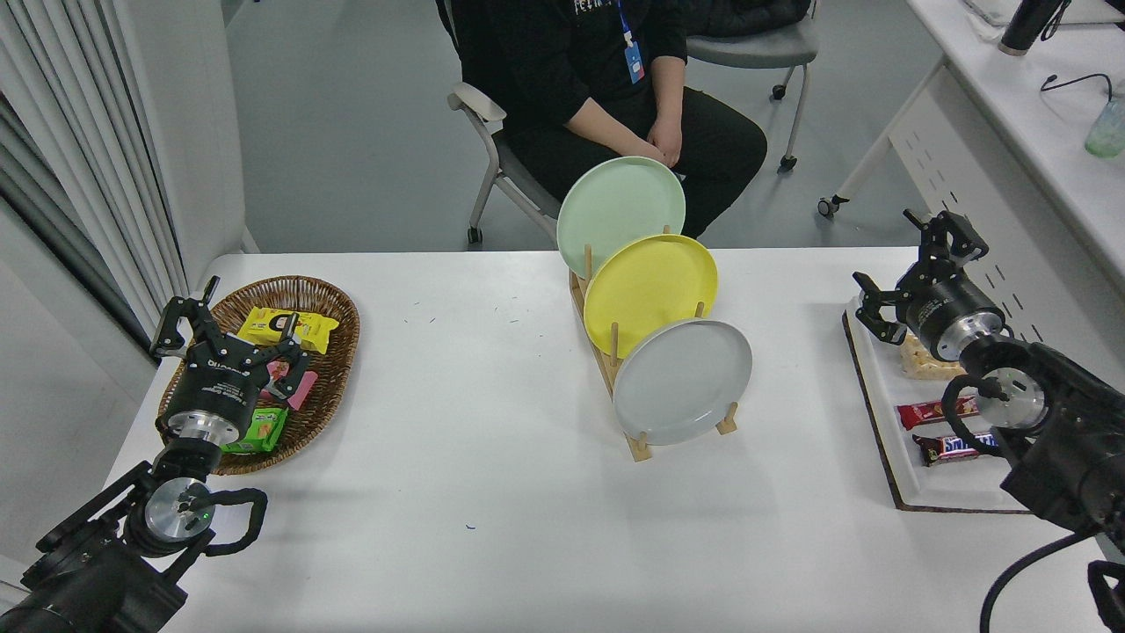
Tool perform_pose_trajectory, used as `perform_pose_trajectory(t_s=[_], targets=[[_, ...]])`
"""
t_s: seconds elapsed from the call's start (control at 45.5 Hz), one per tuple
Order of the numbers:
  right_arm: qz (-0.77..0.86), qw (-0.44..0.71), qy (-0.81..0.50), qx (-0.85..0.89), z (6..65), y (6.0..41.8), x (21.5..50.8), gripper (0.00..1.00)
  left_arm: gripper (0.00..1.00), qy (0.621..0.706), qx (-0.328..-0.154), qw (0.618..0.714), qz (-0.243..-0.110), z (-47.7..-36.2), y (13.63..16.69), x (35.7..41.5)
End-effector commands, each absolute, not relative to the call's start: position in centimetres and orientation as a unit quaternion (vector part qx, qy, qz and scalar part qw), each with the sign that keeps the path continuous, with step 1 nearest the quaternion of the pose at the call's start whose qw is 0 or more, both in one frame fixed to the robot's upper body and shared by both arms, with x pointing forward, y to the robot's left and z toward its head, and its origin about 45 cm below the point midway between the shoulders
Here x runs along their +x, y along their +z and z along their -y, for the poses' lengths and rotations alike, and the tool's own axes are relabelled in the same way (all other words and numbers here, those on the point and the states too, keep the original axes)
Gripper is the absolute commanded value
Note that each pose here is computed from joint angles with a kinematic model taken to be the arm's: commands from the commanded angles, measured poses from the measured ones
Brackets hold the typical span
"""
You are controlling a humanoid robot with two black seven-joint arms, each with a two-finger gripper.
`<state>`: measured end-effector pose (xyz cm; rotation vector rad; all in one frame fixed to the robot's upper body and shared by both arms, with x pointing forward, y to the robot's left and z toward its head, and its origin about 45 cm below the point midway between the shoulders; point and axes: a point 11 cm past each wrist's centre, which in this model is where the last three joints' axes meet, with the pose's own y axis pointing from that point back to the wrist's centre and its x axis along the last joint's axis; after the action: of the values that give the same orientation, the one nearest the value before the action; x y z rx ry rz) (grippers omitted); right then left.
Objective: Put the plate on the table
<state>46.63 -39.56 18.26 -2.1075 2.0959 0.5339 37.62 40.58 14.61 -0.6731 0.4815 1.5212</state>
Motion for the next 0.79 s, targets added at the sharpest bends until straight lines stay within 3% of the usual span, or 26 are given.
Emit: perform_pose_trajectory(t_s=[0.0,0.769], targets=[[-0.691,0.066,0.170,-0.700,39.4,19.2,47.2,1.00,0.98,0.6693,-0.296,0.6477,-0.212,-40.6,14.58,37.59],[-0.638,0.064,0.173,-0.747,36.1,21.0,48.0,0.99,0.98,0.6689,-0.296,0.6480,-0.212,-40.6,14.64,37.65]])
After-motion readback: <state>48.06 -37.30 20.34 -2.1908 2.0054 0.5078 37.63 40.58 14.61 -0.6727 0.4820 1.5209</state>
